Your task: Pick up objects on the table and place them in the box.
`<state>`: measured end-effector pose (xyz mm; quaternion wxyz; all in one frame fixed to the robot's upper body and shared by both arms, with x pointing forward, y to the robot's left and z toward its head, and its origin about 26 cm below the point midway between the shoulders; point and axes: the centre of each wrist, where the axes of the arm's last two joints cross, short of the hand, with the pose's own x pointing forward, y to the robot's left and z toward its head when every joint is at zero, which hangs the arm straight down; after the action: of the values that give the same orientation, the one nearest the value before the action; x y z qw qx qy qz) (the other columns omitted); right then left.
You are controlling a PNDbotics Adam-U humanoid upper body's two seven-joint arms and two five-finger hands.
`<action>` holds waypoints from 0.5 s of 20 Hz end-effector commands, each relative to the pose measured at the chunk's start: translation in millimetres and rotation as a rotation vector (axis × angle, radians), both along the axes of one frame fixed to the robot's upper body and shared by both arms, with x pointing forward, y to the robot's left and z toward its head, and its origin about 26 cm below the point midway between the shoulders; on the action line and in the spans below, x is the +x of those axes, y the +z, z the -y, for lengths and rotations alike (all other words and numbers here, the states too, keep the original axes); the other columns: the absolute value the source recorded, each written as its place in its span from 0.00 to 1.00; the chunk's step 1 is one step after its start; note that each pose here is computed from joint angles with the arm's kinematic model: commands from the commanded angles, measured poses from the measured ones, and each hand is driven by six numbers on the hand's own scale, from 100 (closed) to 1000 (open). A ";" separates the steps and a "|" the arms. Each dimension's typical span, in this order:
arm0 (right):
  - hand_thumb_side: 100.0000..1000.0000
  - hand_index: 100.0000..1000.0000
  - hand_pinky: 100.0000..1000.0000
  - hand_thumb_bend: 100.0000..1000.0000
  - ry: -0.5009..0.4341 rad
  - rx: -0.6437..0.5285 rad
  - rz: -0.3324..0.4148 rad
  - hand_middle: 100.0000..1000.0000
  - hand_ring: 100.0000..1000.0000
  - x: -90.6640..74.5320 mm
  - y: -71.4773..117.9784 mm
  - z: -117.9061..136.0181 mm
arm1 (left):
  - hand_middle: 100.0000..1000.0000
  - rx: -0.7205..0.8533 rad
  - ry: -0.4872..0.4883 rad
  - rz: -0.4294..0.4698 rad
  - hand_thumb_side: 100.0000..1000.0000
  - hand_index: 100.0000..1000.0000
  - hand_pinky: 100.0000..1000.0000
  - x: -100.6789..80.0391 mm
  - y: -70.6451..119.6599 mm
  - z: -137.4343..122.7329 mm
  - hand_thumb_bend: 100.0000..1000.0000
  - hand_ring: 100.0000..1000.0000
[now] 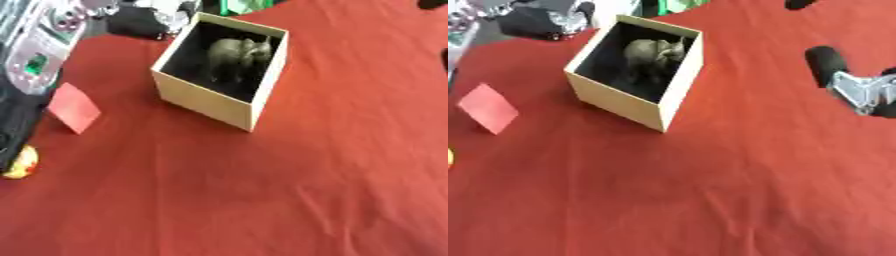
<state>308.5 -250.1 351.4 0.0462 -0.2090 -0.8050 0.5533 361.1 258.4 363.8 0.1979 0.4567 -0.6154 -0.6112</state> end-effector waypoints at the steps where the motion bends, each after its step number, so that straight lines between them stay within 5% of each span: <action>1: 0.44 0.78 0.87 0.00 -0.022 -0.003 0.042 0.78 0.91 -4.0 10.0 5.1 | 0.80 0.032 0.024 0.035 0.96 0.86 0.86 -27.5 19.0 -15.6 0.00 0.88; 5: 0.44 0.78 0.87 0.00 -0.023 0.013 0.053 0.78 0.91 -3.6 10.8 6.1 | 0.81 0.035 0.035 -0.006 1.00 0.86 0.88 -47.7 19.1 -20.2 0.05 0.90; 10: 0.44 0.78 0.87 0.00 -0.026 0.023 0.061 0.78 0.91 -2.7 10.3 6.6 | 0.80 0.073 0.139 -0.044 1.00 0.85 0.92 -46.5 18.1 -35.3 0.40 0.92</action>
<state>309.7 -252.1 351.9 0.0410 -0.2164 -0.8137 0.5379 321.2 284.7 368.1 0.2379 0.4653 -0.5704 -0.6337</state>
